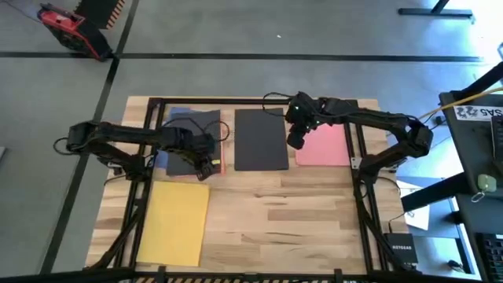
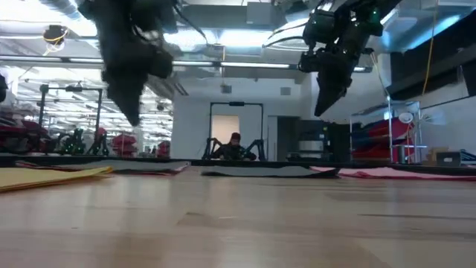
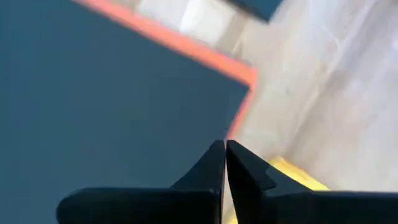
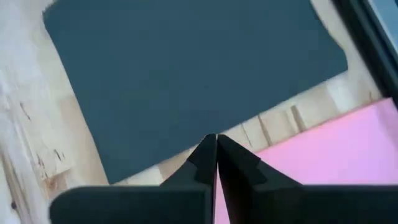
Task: Organize paper
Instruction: Stack the black paper on top of the stacked black papers
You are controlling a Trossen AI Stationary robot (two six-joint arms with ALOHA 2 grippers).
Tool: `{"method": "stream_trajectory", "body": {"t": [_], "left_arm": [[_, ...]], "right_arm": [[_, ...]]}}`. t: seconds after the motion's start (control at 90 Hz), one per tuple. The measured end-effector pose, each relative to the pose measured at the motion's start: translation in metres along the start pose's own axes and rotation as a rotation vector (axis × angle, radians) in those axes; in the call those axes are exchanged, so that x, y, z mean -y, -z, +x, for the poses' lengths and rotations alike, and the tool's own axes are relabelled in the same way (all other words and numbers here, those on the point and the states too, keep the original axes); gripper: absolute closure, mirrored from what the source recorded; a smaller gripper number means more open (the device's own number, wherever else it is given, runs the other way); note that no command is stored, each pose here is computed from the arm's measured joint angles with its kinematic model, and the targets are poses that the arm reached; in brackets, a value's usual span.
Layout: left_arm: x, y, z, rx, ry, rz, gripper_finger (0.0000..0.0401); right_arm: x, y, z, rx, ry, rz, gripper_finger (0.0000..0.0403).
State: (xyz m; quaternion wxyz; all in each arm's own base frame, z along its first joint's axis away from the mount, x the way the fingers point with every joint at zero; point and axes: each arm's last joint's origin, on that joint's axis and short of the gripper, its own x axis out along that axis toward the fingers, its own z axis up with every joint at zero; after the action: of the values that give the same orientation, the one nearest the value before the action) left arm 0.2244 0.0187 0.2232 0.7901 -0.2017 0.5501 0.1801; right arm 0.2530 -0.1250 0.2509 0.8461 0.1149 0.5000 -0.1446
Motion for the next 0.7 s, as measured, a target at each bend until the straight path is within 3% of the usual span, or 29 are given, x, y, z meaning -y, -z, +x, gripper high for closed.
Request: {"method": "stream_trajectory", "body": {"t": [0.367, 0.522, 0.7], "left_arm": [[0.022, 0.033, -0.045, 0.226, -0.025, 0.014, 0.0401], [0.022, 0.049, -0.056, 0.36, 0.097, -0.01, 0.0401], [0.016, 0.074, -0.062, 0.448, 0.252, -0.027, 0.0401]], "right_arm": [[-0.064, -0.026, 0.004, 0.264, -0.123, -0.139, 0.0402], [-0.087, -0.037, 0.004, 0.371, -0.187, -0.116, 0.0402], [-0.109, -0.053, 0.013, 0.371, -0.166, -0.156, 0.0402]]}}
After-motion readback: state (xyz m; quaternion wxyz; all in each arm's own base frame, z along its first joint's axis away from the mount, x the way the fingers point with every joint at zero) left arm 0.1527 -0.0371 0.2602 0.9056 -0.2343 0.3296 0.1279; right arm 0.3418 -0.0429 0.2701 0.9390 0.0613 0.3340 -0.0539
